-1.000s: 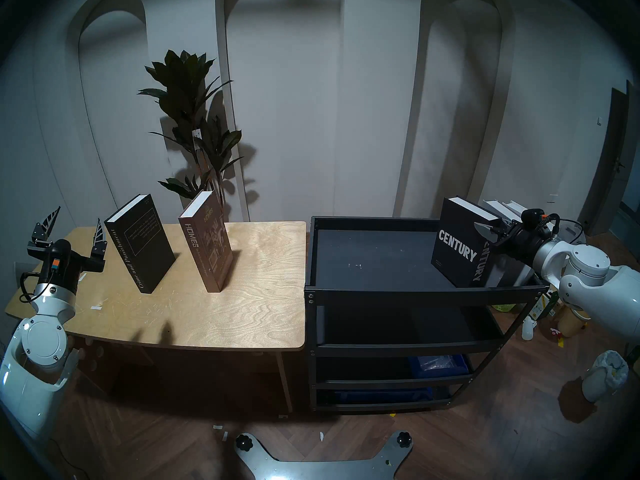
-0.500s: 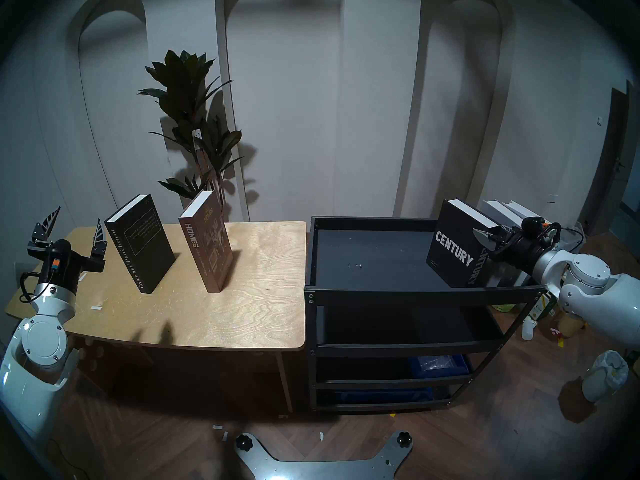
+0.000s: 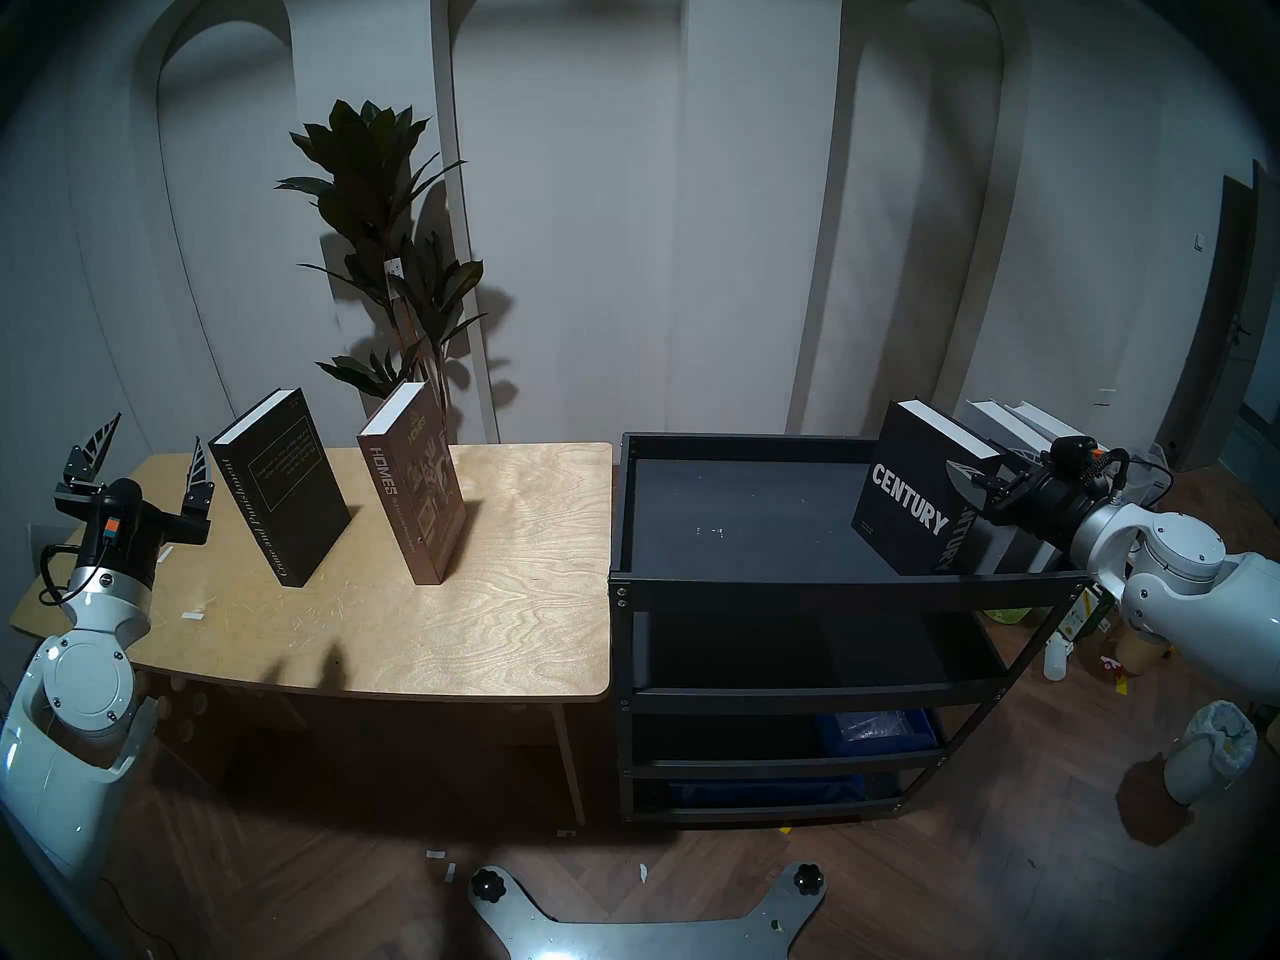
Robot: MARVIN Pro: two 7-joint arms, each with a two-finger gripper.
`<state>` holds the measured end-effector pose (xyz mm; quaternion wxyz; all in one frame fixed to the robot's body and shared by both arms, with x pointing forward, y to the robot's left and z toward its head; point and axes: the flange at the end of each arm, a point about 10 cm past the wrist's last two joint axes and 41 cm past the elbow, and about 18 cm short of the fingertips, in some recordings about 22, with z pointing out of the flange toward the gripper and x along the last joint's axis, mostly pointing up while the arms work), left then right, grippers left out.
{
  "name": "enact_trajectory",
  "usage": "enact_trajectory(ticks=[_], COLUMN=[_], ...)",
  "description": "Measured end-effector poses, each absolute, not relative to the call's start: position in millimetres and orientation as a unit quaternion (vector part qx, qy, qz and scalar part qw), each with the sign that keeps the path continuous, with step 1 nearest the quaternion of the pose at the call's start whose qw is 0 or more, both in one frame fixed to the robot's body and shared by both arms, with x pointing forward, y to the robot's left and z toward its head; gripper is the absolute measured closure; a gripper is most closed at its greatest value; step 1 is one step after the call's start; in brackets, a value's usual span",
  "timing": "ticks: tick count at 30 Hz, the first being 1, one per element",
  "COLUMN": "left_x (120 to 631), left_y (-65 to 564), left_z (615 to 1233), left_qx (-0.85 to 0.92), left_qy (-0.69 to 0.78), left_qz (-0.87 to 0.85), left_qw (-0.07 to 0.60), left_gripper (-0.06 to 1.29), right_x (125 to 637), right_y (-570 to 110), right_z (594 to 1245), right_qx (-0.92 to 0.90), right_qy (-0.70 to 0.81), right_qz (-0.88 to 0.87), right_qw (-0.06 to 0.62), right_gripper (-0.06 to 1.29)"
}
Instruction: Move the books from the display table onto the shelf, standing them upright with spines facing out and tallest at one end
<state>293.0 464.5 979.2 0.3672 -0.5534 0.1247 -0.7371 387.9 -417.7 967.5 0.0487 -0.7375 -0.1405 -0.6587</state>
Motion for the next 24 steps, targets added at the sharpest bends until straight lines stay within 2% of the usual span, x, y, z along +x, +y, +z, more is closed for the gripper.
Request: enact_trajectory(ticks=[2,7,8,19,24], left_x=[293.0,293.0,293.0,293.0,293.1], left_y=[464.5,464.5,464.5,464.5,464.5], left_z=[979.2,979.3,979.3,979.3,979.0], left_qx=[-0.553,-0.553,-0.553,-0.553,-0.554], left_qy=[0.125,0.125,0.125,0.125,0.125], left_qz=[-0.737,-0.737,-0.737,-0.737,-0.737], left_qw=[0.367,0.367,0.367,0.367,0.367], left_gripper=[-0.02,-0.02,-0.02,-0.02,-0.02], right_x=[387.6,386.1,385.8,387.6,391.2], right_y=[-418.1,-418.7,-418.8,-422.7,-420.3], right_z=[968.0,970.7,971.5,1003.6,1049.4], right_qx=[-0.737,-0.733,-0.732,-0.707,-0.661], right_qy=[-0.140,-0.141,-0.141,-0.129,-0.115], right_qz=[-0.659,-0.664,-0.665,-0.694,-0.739], right_qw=[0.048,0.046,0.046,0.045,0.053], right_gripper=[0.32,0.04,0.02,0.03,0.03])
